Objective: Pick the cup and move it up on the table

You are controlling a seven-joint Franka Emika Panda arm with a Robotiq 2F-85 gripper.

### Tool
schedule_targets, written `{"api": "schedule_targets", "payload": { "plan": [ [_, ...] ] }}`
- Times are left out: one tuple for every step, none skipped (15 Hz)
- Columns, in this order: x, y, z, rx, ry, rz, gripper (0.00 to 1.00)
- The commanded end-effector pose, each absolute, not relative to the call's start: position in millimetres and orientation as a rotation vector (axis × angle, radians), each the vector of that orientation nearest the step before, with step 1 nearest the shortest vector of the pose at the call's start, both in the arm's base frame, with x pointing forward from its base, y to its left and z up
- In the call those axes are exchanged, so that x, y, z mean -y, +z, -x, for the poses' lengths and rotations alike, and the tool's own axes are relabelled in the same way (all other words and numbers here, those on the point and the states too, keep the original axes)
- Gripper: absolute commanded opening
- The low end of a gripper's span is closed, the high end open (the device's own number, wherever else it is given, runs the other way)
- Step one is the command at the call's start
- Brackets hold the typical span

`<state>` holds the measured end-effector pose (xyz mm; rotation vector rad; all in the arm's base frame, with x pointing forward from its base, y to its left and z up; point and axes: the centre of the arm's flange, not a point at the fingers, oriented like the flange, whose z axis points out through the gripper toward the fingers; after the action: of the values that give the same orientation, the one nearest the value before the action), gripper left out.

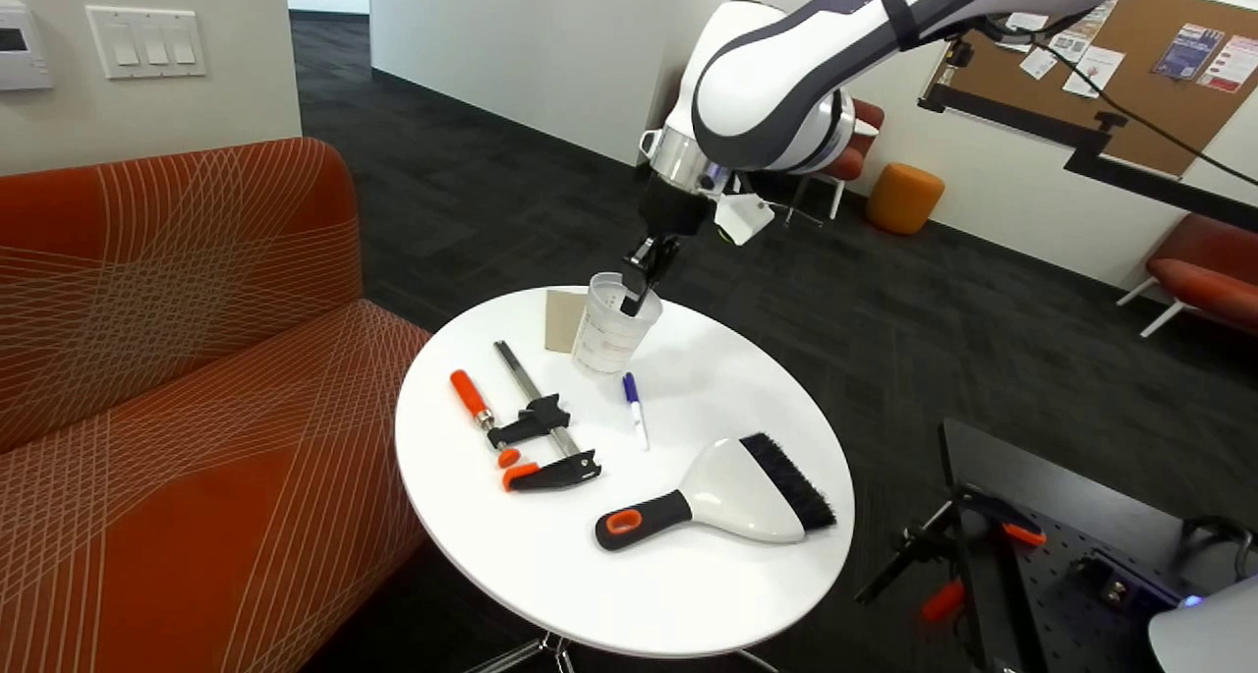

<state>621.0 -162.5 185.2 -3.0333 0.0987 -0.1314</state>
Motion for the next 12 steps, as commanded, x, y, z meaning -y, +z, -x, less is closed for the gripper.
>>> {"api": "schedule_targets", "payload": {
  "plan": [
    [157, 175, -644, -0.047, -0.147, 3.063, 0.01],
    [157, 173, -647, -0.046, -0.152, 3.076, 0.01],
    [158, 170, -650, -0.041, -0.153, 3.087, 0.01],
    [159, 168, -654, -0.039, -0.154, 3.1, 0.01],
    [161, 166, -656, -0.037, -0.153, 3.11, 0.01],
    [164, 162, -659, -0.041, -0.15, 3.117, 0.01],
    [166, 159, -662, -0.042, -0.142, 3.124, 0.01],
    [168, 156, -664, -0.051, -0.134, 3.132, 0.01],
    [171, 152, -666, -0.057, -0.128, 3.139, 0.01],
    [173, 148, -668, -0.062, -0.12, 3.143, 0.01],
    [175, 144, -669, -0.075, -0.113, 3.145, 0.01],
    [177, 140, -670, -0.079, -0.106, 3.146, 0.01]
  ]
}}
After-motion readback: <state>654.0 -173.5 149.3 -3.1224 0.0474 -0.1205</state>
